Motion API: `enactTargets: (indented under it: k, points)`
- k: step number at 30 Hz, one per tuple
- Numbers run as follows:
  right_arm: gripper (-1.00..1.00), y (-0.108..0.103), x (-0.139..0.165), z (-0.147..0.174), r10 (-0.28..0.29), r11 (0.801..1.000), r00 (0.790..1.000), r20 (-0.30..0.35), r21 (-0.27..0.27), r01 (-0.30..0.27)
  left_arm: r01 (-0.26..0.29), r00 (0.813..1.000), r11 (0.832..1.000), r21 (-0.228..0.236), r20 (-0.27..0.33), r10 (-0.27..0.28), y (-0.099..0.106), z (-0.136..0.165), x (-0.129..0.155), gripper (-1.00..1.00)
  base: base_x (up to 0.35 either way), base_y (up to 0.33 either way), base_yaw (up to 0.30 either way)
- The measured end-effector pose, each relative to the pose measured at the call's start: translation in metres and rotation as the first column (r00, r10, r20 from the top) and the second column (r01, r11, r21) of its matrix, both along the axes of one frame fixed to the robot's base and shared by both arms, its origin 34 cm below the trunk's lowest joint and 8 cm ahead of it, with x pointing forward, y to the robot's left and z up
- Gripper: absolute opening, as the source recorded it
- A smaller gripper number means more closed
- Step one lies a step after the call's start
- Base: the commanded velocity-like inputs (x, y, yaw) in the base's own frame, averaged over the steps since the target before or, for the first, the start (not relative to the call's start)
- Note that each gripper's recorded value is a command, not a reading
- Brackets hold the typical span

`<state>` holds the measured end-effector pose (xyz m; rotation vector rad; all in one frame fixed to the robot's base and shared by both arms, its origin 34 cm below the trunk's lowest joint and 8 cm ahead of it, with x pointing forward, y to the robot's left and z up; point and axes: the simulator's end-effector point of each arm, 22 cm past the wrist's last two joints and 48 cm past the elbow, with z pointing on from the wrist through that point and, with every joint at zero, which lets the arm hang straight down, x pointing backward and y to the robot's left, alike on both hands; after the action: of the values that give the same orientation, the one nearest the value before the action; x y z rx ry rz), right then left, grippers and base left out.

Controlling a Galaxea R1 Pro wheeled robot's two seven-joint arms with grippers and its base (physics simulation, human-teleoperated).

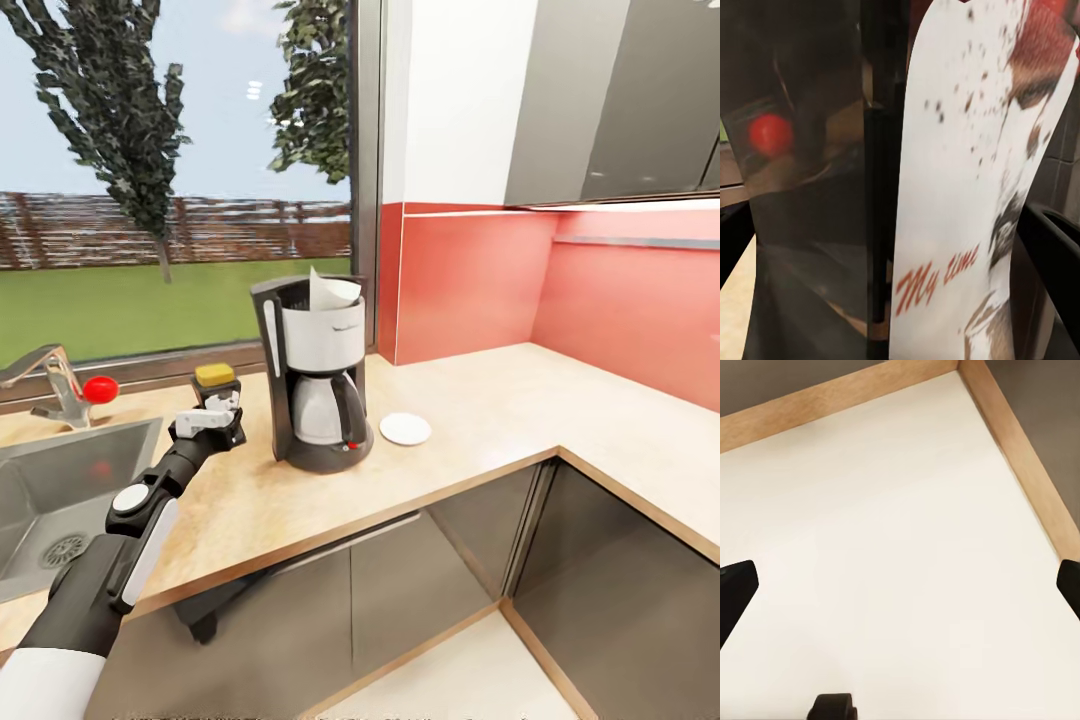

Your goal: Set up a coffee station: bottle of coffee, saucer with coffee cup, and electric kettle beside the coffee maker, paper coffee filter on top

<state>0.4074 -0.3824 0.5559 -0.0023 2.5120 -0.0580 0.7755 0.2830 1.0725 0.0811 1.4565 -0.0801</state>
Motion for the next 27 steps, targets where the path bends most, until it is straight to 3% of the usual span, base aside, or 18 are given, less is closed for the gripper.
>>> enactTargets:
  k: [10,15,27]
  points:
    - [1.00,0.000,-0.004,-0.004,0.000,1.000,1.000,-0.013,0.000,0.000,0.000,1.000,1.000,0.000,-0.010,0.000,0.000,-0.008,0.003,-1.00,0.000,0.000,0.000]
    - [1.00,0.000,0.002,0.001,0.008,1.000,0.999,0.033,-0.006,-0.008,0.000,1.000,1.000,0.000,-0.011,0.000,0.000,-0.008,0.003,-1.00,0.000,0.000,0.000]
    - [1.00,0.000,-0.004,-0.003,0.012,1.000,1.000,0.029,-0.007,-0.012,0.000,1.000,1.000,0.000,-0.021,0.000,0.000,-0.014,0.005,-1.00,0.000,0.000,0.000]
